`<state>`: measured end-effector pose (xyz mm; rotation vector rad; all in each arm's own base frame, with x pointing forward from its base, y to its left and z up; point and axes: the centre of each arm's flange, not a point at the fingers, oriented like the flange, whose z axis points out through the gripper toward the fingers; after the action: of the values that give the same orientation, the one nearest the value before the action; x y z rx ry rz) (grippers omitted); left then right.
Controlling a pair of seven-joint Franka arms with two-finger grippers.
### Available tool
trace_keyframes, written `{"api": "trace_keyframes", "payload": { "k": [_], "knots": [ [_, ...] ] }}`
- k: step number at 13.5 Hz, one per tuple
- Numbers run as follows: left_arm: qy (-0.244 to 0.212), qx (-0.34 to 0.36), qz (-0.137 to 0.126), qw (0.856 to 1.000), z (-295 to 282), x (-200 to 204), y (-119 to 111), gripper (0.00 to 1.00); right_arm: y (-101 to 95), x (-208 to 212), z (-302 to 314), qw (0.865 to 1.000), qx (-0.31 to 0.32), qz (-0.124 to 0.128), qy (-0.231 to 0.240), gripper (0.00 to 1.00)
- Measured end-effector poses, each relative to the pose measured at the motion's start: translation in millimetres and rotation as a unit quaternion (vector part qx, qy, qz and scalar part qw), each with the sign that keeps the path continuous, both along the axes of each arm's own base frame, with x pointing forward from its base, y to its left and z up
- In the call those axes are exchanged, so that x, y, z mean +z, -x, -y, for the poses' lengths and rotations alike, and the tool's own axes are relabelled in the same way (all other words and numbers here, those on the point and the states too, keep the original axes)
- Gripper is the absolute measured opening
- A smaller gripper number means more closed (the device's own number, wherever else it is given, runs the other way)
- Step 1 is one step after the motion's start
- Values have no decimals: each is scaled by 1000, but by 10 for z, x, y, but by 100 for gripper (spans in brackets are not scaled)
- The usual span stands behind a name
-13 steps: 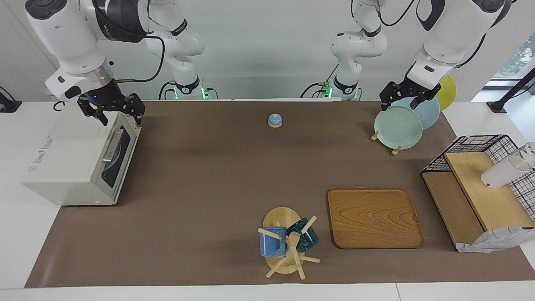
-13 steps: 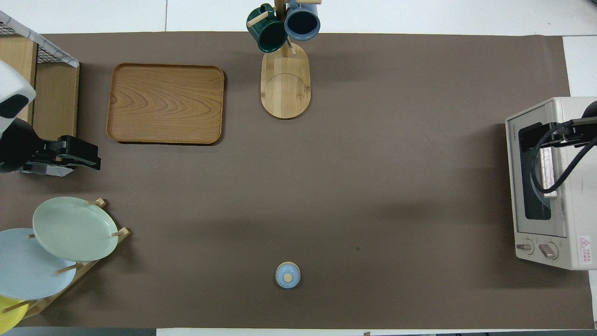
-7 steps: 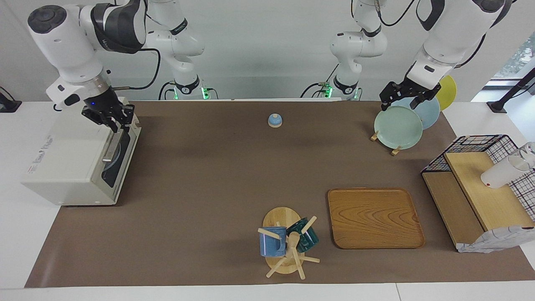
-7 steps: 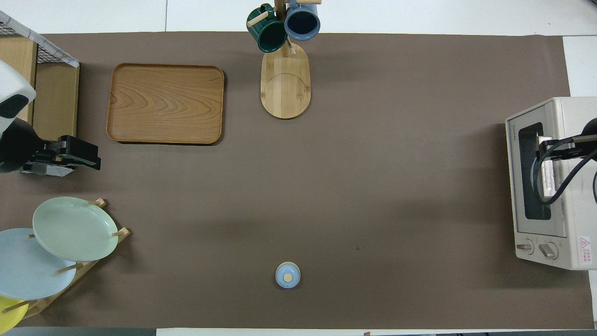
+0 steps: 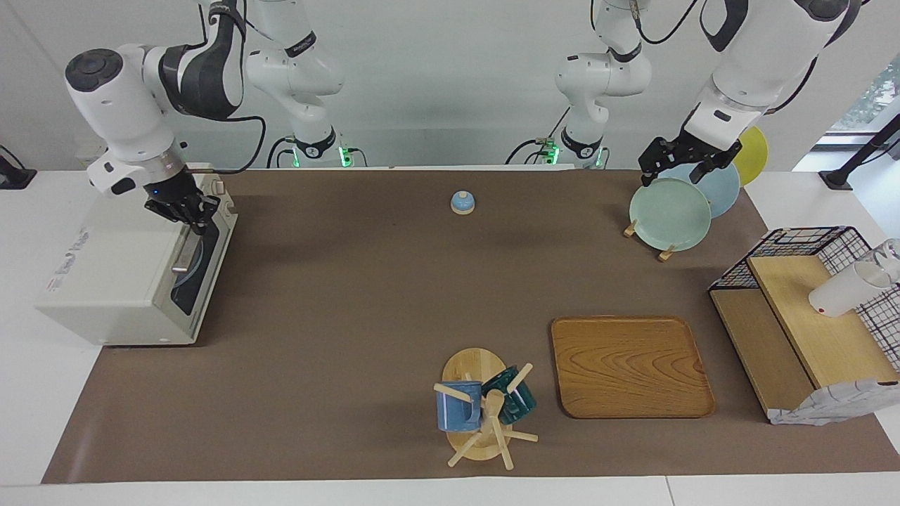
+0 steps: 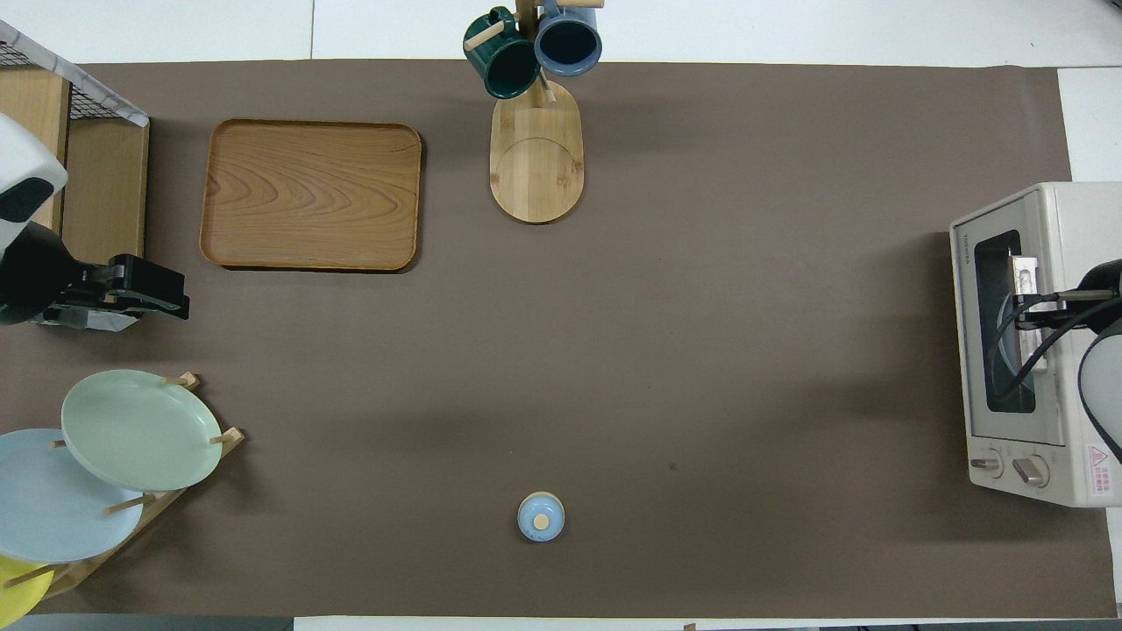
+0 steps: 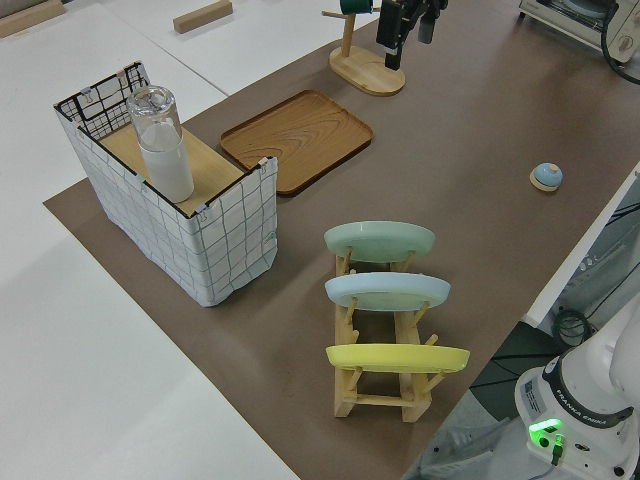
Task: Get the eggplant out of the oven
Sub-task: 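Reach the right gripper into the open toaster oven toward the plate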
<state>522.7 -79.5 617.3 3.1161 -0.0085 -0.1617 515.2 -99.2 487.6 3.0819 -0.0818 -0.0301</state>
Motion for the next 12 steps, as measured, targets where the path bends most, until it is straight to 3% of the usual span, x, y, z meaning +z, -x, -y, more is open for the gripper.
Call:
{"api": "trace_keyframes", "payload": {
  "k": [12],
  "knots": [
    [0, 0, 0, 1000, 0, 0, 0, 100, 82, -177, 81, 1000, 9, -18, -1, 1]
  ]
}}
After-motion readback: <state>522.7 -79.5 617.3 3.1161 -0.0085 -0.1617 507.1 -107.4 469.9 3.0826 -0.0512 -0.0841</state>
